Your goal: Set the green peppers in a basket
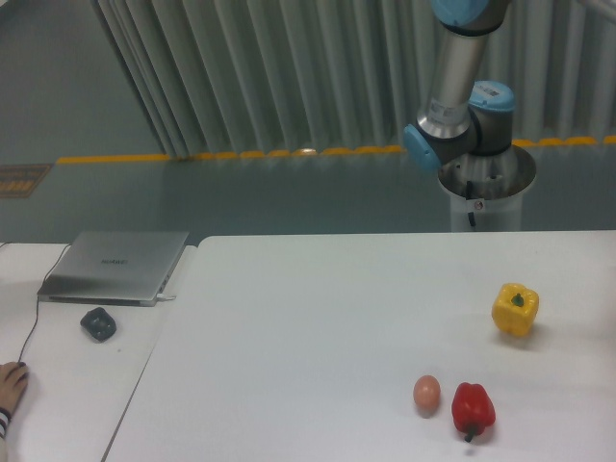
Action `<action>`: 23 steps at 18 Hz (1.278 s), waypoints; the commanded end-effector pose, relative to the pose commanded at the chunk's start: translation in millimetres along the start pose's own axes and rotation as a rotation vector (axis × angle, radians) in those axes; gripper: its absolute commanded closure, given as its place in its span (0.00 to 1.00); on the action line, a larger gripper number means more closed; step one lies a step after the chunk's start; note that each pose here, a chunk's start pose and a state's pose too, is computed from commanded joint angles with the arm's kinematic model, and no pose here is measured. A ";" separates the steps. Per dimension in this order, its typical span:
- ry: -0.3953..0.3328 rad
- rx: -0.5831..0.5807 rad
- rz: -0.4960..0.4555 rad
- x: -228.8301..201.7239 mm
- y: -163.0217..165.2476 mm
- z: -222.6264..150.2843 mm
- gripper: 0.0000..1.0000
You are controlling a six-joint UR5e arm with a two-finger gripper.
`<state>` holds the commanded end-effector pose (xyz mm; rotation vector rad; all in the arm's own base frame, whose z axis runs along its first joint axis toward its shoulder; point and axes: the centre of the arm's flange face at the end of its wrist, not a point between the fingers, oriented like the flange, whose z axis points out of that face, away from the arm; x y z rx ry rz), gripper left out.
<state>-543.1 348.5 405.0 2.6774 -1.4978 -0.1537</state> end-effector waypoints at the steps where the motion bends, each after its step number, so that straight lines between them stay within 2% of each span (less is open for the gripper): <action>1: -0.001 0.003 0.008 -2.2 -5.7 -1.2 0.00; 6: -0.012 0.005 0.033 -6.9 -28.1 -14.4 0.00; 8: -0.011 0.007 0.006 -10.4 -37.4 -14.4 0.00; 15: -0.016 0.017 0.022 -21.3 -105.6 -22.4 0.00; 19: -0.006 0.051 0.020 -23.3 -138.3 -13.4 0.00; 23: -0.012 0.075 0.031 -15.4 -151.8 -13.8 0.00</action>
